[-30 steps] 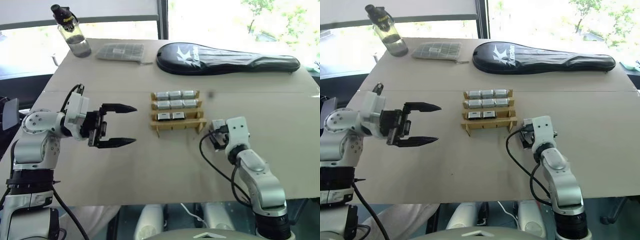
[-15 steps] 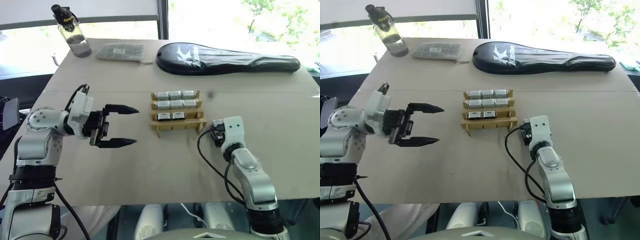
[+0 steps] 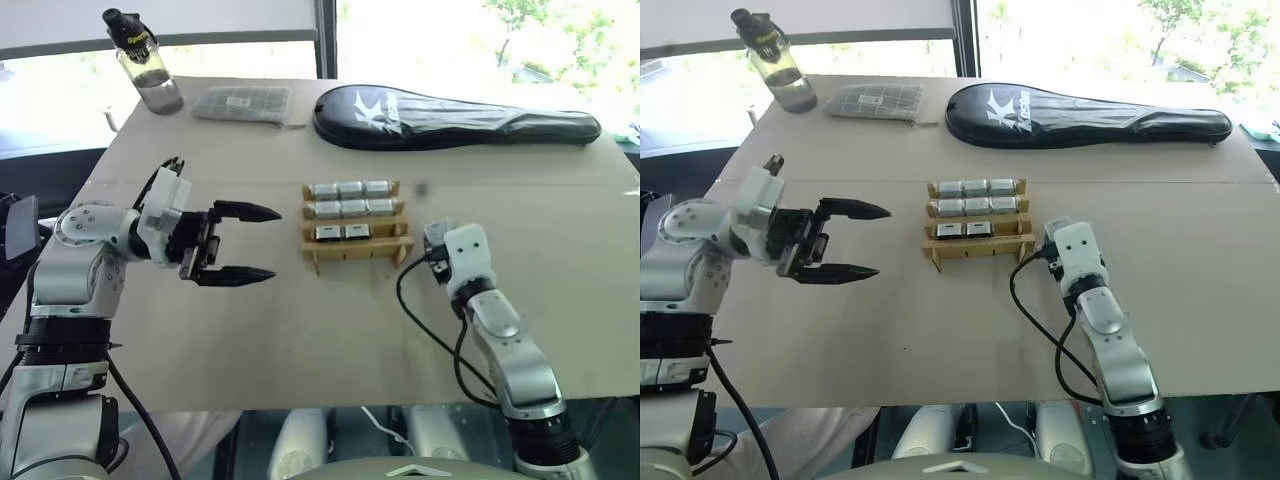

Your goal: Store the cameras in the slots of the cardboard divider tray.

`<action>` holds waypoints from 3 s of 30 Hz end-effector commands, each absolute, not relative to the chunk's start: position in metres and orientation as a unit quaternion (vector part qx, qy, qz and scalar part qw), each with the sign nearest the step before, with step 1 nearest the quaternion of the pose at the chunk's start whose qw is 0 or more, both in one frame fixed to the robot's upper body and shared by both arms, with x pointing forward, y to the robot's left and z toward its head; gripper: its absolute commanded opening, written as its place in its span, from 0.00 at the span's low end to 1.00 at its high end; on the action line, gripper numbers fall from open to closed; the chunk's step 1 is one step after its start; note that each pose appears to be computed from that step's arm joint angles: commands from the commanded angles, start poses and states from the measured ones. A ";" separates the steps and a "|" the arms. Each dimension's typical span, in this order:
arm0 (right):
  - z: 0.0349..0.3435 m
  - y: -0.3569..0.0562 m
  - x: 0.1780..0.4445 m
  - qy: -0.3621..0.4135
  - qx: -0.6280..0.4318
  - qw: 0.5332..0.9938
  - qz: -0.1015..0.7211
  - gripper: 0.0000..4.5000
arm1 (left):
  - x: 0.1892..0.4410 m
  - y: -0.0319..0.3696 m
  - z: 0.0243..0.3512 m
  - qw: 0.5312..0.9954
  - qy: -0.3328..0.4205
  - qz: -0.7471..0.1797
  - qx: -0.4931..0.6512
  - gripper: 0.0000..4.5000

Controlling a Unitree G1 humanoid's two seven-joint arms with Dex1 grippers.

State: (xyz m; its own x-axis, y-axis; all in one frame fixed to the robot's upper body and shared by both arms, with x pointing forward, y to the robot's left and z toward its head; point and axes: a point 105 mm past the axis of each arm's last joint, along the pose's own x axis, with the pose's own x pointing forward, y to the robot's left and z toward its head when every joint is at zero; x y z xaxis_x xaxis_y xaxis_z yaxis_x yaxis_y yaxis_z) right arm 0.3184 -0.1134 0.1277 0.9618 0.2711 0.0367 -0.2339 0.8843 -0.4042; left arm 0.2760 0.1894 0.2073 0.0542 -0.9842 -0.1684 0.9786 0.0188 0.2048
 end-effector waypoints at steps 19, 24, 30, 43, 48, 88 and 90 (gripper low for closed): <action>0.189 -0.042 0.296 -0.379 -0.582 0.619 0.367 0.43 | 0.344 0.111 0.212 0.708 0.053 -0.702 0.057 1.00; 0.187 -0.032 0.291 -0.391 -0.580 0.609 0.375 0.43 | 0.346 0.105 0.213 0.699 0.059 -0.711 0.044 1.00; 0.189 -0.028 0.293 -0.394 -0.575 0.613 0.372 0.43 | 0.341 0.100 0.211 0.682 0.072 -0.727 0.033 1.00; 0.194 -0.028 0.298 -0.398 -0.578 0.614 0.362 0.43 | 0.332 0.103 0.205 0.668 0.107 -0.736 0.031 0.15; 0.194 -0.029 0.298 -0.399 -0.578 0.615 0.359 0.43 | 0.331 0.103 0.202 0.665 0.121 -0.737 0.034 0.15; 0.200 -0.033 0.302 -0.387 -0.560 0.646 0.346 0.75 | 0.327 0.101 0.206 0.650 0.139 -0.747 0.019 0.16; 0.203 -0.034 0.303 -0.391 -0.554 0.653 0.337 0.97 | 0.328 0.100 0.206 0.649 0.135 -0.748 0.025 0.16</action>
